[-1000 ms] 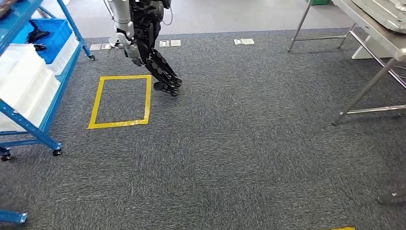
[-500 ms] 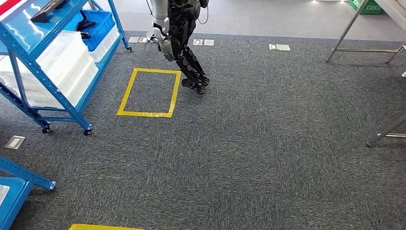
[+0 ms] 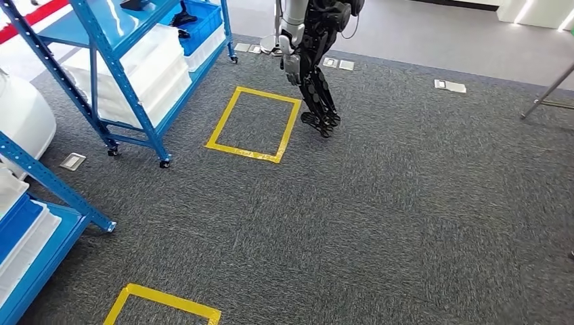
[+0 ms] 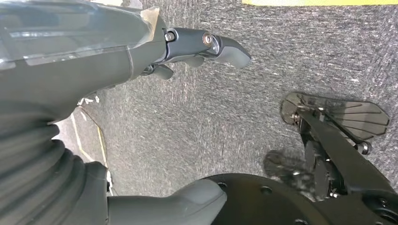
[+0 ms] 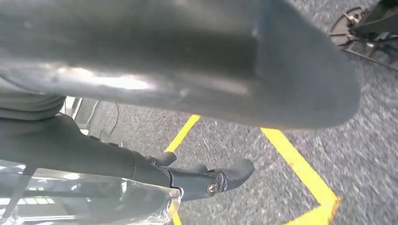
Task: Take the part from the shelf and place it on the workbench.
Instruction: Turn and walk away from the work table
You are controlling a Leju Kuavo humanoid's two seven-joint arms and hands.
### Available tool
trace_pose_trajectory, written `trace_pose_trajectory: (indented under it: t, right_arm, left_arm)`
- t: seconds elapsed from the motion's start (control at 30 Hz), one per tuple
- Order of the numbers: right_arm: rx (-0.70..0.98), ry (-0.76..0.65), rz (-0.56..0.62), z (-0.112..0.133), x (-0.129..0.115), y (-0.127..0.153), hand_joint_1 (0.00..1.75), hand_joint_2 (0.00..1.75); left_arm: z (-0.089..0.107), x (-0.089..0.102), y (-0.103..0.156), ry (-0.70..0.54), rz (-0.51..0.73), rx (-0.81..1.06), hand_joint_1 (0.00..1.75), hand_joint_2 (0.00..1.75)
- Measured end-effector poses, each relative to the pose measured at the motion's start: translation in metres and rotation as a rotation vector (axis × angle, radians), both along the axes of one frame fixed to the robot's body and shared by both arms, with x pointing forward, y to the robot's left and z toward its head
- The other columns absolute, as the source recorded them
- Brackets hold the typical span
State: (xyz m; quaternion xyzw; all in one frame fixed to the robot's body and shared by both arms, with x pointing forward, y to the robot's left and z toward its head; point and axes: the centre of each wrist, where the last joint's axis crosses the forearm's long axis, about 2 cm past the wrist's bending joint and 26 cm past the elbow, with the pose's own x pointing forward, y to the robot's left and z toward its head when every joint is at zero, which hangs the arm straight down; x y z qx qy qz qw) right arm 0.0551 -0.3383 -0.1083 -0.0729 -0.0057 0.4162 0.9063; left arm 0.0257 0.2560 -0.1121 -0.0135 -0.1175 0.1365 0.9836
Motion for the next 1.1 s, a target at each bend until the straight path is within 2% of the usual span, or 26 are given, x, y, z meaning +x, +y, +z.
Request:
trace_pose_trajectory:
  t: [0.3, 0.47, 0.63, 0.87, 1.1]
  right_arm:
    - [-0.080, 0.049, -0.081, 0.003, 0.002, -0.024, 0.00, 0.00]
    - [-0.089, 0.063, -0.107, 0.002, -0.006, -0.029, 0.00, 0.00]
    - [-0.110, 0.066, -0.164, 0.002, -0.007, -0.030, 0.00, 0.00]
    - [-0.134, 0.082, -0.220, 0.001, -0.016, -0.024, 0.00, 0.00]
    - [-0.117, 0.086, -0.224, -0.002, -0.026, -0.006, 0.00, 0.00]
  left_arm:
    - [0.001, 0.007, -0.005, -0.011, -0.111, 0.009, 0.00, 1.75]
    - [0.001, 0.010, -0.006, -0.016, -0.139, 0.010, 0.00, 1.75]
    - [0.002, 0.020, -0.007, -0.009, -0.224, 0.027, 0.00, 1.75]
    - [0.006, 0.040, -0.017, 0.008, -0.326, 0.032, 0.00, 1.75]
    - [0.007, 0.044, -0.018, 0.006, -0.359, 0.027, 0.00, 1.75]
